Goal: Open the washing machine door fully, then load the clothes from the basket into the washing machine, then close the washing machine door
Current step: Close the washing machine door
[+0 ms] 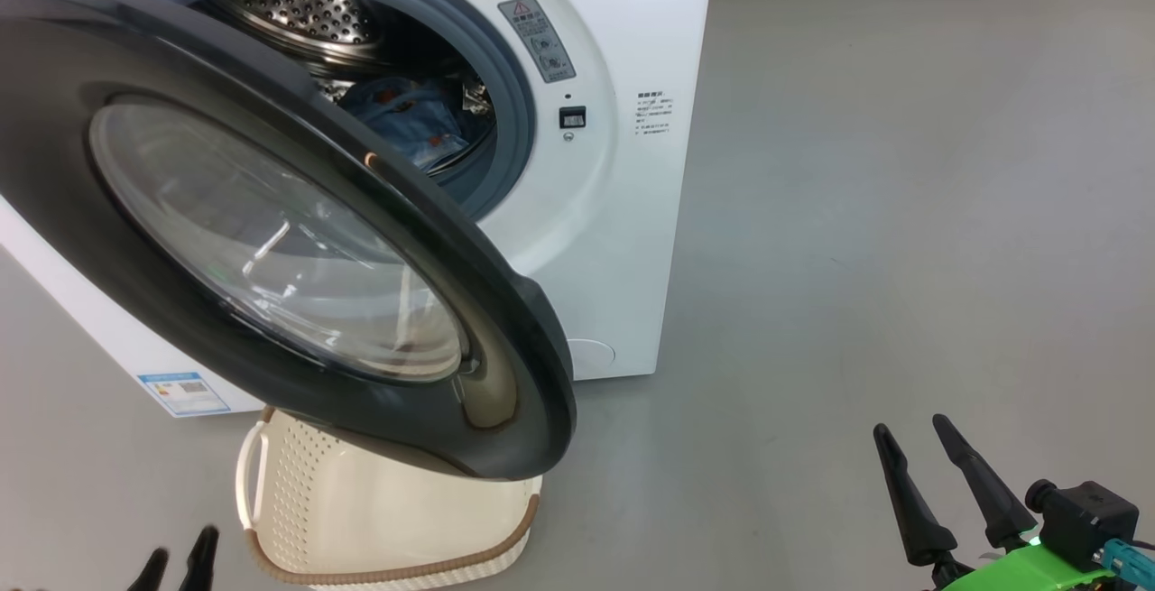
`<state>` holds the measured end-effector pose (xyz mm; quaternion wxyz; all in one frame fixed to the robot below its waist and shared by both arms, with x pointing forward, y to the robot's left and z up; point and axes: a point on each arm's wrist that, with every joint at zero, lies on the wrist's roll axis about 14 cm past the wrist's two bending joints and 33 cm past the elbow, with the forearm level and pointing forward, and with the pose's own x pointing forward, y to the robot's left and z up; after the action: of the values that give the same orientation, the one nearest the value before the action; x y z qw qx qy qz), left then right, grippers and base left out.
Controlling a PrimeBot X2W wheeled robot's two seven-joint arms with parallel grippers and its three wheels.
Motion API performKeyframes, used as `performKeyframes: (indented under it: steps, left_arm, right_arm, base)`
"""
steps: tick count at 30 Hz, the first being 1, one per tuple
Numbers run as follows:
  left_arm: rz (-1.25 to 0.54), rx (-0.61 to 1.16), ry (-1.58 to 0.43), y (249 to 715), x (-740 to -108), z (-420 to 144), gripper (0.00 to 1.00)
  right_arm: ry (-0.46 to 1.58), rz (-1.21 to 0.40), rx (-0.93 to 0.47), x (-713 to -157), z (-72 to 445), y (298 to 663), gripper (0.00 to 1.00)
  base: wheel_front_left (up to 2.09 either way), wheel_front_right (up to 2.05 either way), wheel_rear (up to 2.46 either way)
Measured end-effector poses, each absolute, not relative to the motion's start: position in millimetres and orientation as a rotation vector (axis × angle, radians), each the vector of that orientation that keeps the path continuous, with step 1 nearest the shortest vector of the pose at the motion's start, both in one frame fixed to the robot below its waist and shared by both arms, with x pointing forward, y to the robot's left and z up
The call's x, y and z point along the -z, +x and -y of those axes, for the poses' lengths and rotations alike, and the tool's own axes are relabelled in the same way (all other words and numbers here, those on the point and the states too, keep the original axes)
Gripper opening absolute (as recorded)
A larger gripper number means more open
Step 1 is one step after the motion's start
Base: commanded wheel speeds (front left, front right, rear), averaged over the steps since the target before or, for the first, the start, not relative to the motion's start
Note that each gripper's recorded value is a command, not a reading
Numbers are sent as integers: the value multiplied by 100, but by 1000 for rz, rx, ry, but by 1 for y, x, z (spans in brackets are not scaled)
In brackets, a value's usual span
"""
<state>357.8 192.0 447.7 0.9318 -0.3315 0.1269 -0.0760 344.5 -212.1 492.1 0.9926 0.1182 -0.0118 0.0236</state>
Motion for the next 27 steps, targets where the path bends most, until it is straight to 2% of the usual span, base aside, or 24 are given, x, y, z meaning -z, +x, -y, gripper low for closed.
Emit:
performKeyframes:
  steps: [3, 6, 13, 27]
  left_arm:
    - [-286, 152, -585, 353, -434, -195, 100]
    - [-201, 112, -526, 364, -444, -203, 100]
    - [-128, 134, -347, 367, -455, -190, 100]
    - [-83, 45, -240, 357, -457, -197, 100]
  right_arm:
    - [237, 24, -38, -492, 215, 344, 100]
    - [238, 31, -22, -493, 220, 343, 100]
    - [237, 37, -9, -495, 224, 340, 100]
    - [240, 34, -3, -494, 225, 340, 100]
  base:
    - [0, 0, 0]
    - [0, 0, 0]
    - [0, 0, 0]
    - [0, 0, 0]
